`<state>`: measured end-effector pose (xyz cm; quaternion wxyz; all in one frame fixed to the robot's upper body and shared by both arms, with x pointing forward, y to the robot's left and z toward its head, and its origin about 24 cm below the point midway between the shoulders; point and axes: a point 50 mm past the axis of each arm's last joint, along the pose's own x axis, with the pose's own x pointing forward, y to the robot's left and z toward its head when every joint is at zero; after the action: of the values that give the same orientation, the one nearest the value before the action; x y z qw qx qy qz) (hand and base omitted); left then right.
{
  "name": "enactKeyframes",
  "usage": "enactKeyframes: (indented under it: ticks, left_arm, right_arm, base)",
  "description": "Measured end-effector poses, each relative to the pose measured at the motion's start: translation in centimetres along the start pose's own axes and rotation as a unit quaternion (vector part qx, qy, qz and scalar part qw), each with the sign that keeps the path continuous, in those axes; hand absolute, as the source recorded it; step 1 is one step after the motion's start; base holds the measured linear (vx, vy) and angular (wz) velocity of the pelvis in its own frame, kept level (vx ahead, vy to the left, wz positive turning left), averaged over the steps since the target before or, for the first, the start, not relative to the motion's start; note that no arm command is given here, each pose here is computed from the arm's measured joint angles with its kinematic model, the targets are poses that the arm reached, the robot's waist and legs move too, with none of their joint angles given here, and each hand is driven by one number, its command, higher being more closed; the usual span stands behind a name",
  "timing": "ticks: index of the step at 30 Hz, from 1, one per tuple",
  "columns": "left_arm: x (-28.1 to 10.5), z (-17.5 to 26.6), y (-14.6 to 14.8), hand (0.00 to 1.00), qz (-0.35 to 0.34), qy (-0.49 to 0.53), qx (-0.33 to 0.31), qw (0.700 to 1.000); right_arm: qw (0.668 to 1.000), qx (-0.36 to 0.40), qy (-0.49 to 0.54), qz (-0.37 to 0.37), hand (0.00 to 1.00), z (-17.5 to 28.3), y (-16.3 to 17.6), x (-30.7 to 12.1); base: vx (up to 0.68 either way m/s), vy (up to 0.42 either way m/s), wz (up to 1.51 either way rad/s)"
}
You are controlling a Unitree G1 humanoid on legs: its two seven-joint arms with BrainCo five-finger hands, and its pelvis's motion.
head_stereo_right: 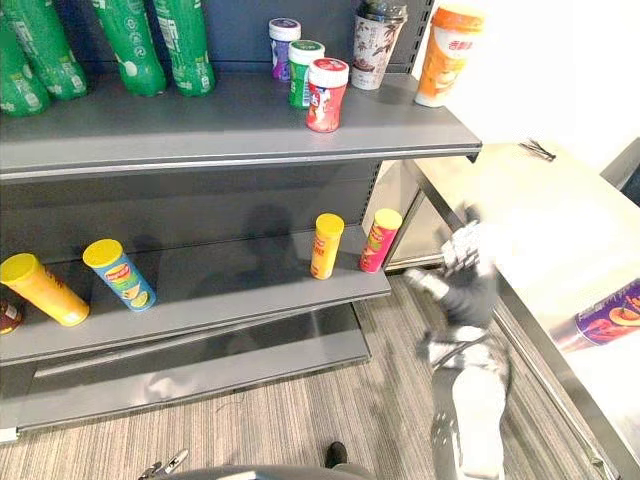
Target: Put the gum and the chips on the shelf.
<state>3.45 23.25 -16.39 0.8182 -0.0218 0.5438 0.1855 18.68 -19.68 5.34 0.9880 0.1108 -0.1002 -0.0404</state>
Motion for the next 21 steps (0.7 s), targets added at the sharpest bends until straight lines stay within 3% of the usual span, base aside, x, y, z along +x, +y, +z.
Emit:
enactKeyframes:
  ticks: [5,9,16,21]
  left_arm:
    - [0.0,-0.3,-0.3,0.00,-0.004,0.008,0.002,1.000]
    - [0.0,-0.3,-0.8,0.00,-0.009,0.010,0.004,1.000]
    - [0.0,-0.5,-1.1,0.00,-0.007,0.012,0.002,1.000]
    - [0.0,-0.5,-1.1,0.00,-0.004,0.013,0.002,1.000]
  right_arm:
    - [0.973,0.019,0.225,-0.040,0.00,-8.5,-1.6,-5.1]
    - [0.921,-0.008,0.370,-0.123,0.00,-13.4,-4.7,-10.0]
    - [0.803,0.014,0.529,-0.274,0.00,-17.1,-7.2,-18.0]
    - [0.777,-0.006,0.553,-0.299,0.00,-17.3,-7.2,-19.2]
  base:
    - [0.00,-0.009,-0.03]
    - [0.00,0.000,0.00]
    - [0.00,0.000,0.00]
    - [0.00,0.000,0.00]
